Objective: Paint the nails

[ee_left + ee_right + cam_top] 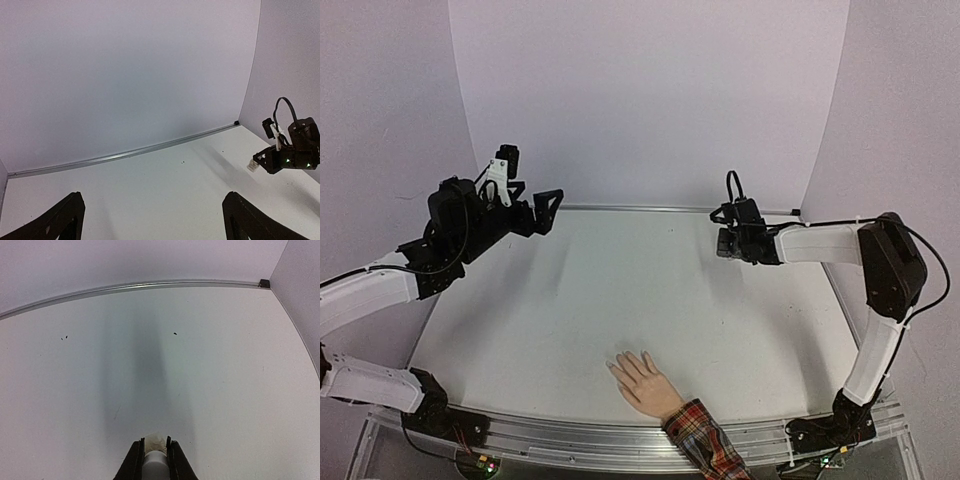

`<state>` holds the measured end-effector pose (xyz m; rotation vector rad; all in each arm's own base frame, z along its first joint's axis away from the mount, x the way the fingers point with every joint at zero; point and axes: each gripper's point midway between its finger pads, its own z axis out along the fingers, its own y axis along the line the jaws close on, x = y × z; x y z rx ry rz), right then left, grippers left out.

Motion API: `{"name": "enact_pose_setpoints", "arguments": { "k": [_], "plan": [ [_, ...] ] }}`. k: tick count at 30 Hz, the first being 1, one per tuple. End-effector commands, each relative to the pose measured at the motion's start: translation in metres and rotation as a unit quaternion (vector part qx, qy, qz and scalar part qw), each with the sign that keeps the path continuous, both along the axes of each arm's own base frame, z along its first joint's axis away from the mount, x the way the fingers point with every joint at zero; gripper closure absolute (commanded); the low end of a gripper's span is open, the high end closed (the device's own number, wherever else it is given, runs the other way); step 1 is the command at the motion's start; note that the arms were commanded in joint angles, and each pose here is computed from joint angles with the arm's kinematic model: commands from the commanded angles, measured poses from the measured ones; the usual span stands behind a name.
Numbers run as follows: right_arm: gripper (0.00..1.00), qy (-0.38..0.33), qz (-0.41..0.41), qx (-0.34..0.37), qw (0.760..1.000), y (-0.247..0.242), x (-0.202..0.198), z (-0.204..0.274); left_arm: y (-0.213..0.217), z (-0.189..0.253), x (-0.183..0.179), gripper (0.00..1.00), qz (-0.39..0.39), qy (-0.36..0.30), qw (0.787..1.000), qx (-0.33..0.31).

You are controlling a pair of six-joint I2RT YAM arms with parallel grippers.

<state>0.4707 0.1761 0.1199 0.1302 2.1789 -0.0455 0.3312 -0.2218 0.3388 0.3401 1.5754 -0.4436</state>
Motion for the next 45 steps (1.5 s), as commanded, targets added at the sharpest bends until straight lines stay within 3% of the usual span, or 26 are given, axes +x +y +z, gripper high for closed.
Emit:
{"name": "enact_pose_setpoints", "arguments": {
  "k": [1,7,17,28,39,45],
  "plan": [
    [1.0,-0.008,-0.024,0.037,0.999,0.001,0.008,0.012,0.01,0.021,-0.007,0.01,0.01,-0.032,0.999,-0.022],
    [1.0,0.047,-0.026,0.032,0.998,-0.011,-0.024,-0.026,0.013,0.024,-0.013,0.01,0.005,-0.04,0.998,-0.038],
    [0.99,0.04,-0.022,0.029,0.999,-0.017,-0.033,-0.048,0.005,0.024,-0.013,0.01,-0.013,-0.04,0.998,-0.037],
    [0.9,0.061,-0.03,0.032,0.997,-0.017,-0.037,-0.069,0.006,0.025,-0.016,0.01,-0.016,-0.041,0.998,-0.039],
    [0.56,0.055,-0.026,0.038,0.997,-0.017,-0.038,-0.063,0.006,0.025,-0.016,0.01,-0.016,-0.04,0.998,-0.038],
    [0.31,0.037,-0.018,0.049,0.998,-0.016,-0.04,-0.038,0.007,0.023,-0.016,0.01,-0.014,-0.038,0.998,-0.037]
  ]
}}
